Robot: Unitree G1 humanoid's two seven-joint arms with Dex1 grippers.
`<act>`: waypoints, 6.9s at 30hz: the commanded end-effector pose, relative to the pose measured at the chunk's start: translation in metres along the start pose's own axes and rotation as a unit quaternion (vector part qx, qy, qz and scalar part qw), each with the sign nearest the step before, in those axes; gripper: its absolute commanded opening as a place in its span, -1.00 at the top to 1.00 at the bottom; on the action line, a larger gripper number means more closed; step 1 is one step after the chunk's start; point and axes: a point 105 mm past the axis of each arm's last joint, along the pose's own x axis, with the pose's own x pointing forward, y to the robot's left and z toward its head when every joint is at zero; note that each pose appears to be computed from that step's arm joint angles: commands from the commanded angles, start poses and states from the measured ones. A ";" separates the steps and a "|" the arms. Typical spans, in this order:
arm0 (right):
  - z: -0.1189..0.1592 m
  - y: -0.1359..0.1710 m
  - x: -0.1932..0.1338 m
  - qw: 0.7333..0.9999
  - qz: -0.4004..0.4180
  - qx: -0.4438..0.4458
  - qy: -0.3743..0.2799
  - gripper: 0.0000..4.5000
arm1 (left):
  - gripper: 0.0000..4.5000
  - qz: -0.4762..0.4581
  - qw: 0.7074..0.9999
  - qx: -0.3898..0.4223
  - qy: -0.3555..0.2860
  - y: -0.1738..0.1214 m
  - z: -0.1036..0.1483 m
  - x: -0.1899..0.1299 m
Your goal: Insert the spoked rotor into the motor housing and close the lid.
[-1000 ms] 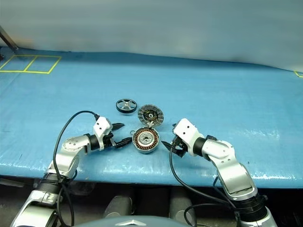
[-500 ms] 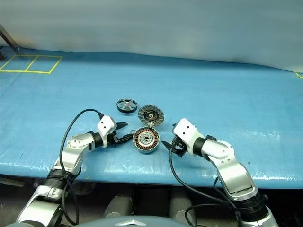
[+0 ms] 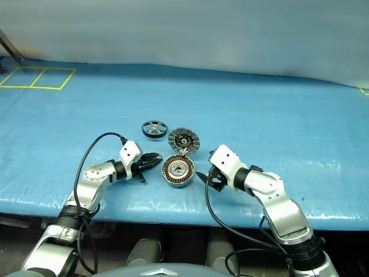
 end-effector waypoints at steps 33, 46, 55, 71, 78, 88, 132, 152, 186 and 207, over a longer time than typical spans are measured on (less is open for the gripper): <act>-0.001 0.024 0.002 0.992 0.090 0.049 -0.076 -0.85 | 0.71 -0.192 0.979 0.038 -0.053 -0.043 0.068 -0.015; -0.015 0.022 0.002 0.995 0.068 0.046 -0.047 -0.85 | 0.71 -0.210 0.974 0.071 -0.035 -0.045 0.062 0.009; -0.016 0.019 0.001 0.996 0.055 0.048 -0.042 -0.85 | 0.71 -0.222 0.972 0.065 -0.034 -0.048 0.058 0.012; -0.017 0.019 0.002 0.997 0.048 0.045 -0.037 -0.85 | 0.71 -0.235 0.970 0.055 -0.022 -0.052 0.049 0.013; -0.017 0.019 0.002 0.997 0.047 0.046 -0.037 -0.85 | 0.71 -0.237 0.970 0.059 -0.014 -0.052 0.045 0.014; -0.017 0.019 0.003 0.997 0.048 0.044 -0.037 -0.85 | -0.33 -0.211 0.974 0.075 -0.024 -0.047 0.048 0.019; -0.020 0.020 0.006 0.997 0.048 0.042 -0.031 -0.85 | 0.99 -0.207 0.976 0.023 -0.061 -0.046 0.062 0.011; -0.021 0.022 0.007 0.998 0.046 0.038 -0.028 -0.85 | 0.99 -0.222 0.974 0.043 -0.015 -0.055 0.048 0.020; -0.021 0.024 0.013 0.998 0.047 0.033 -0.030 -0.85 | 0.99 -0.220 0.973 0.053 -0.039 -0.050 0.070 0.022; -0.022 0.023 0.012 0.998 0.037 0.034 -0.030 -0.85 | 0.99 -0.224 0.973 0.050 0.005 -0.059 0.043 0.020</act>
